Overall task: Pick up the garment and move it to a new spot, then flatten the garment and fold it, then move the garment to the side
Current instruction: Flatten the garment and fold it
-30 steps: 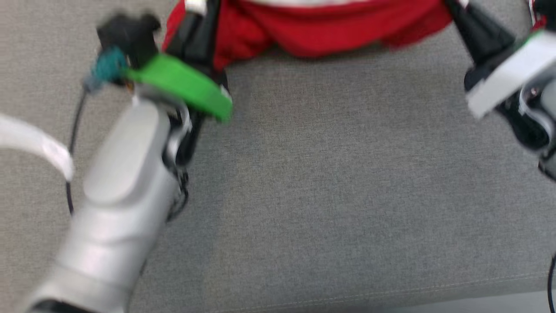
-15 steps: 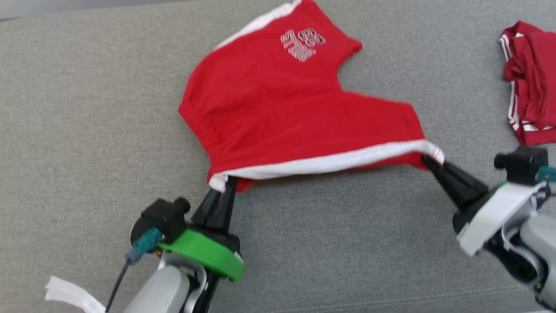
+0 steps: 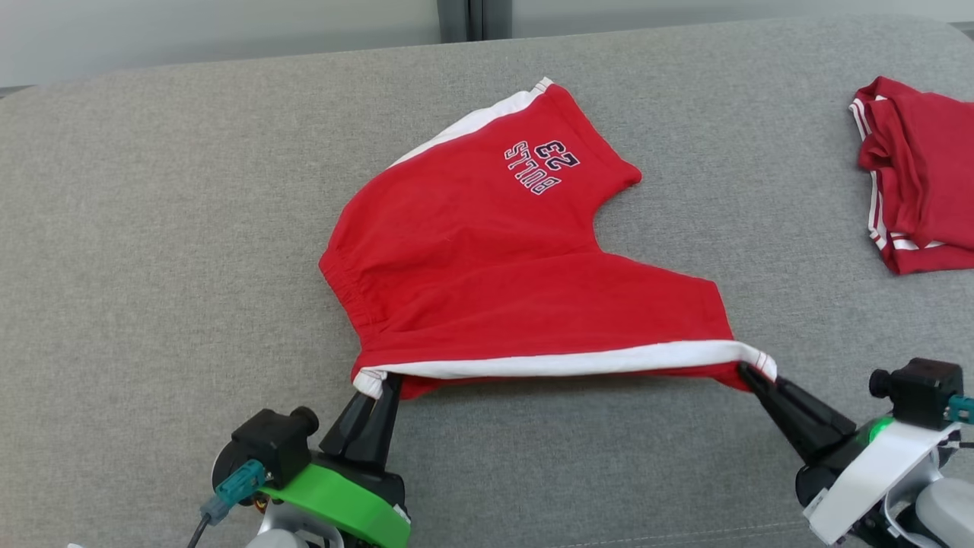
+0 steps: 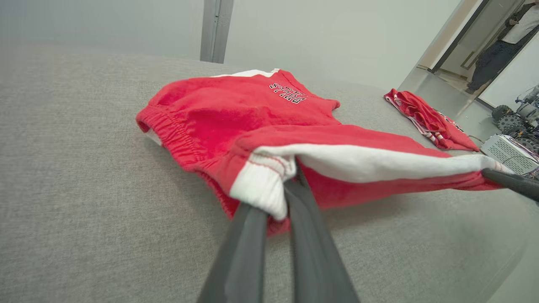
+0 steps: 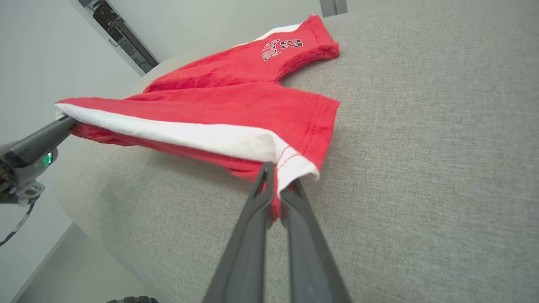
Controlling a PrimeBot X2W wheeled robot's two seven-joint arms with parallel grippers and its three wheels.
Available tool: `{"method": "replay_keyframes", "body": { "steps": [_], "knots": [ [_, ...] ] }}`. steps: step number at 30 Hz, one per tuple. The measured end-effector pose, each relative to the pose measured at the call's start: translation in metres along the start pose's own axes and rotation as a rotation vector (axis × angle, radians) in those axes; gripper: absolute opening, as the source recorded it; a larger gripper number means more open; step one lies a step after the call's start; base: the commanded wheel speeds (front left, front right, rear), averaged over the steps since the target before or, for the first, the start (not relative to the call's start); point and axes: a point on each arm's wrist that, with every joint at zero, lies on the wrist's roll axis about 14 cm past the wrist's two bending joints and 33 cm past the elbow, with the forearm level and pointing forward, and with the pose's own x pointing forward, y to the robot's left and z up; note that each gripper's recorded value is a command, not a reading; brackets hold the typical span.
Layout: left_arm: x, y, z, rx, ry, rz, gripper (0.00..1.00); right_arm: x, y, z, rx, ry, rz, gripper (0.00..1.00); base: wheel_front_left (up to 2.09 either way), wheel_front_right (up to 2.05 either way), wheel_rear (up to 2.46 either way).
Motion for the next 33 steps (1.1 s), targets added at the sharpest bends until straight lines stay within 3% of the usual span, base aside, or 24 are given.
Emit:
{"method": "replay_keyframes", "body": {
  "steps": [9,19,26,33],
  "knots": [
    [0.020,-0.006,0.024,0.017,-0.065,-0.043,0.00,0.030,-0.016,0.058,-0.100,-0.113,-0.003,0.00,0.00,0.00,0.00],
    [0.083,0.014,0.056,0.010,-0.140,-0.014,0.00,0.112,-0.029,0.118,-0.198,-0.150,0.049,0.00,0.00,0.00,0.00],
    [0.115,0.055,0.050,0.037,-0.103,0.061,0.00,0.182,-0.042,0.125,-0.236,-0.103,0.055,0.00,0.00,0.00,0.00],
    [0.125,0.094,0.034,0.055,-0.047,0.142,0.00,0.243,-0.044,0.103,-0.240,-0.037,0.067,0.00,0.00,0.00,0.00]
  ]
}}
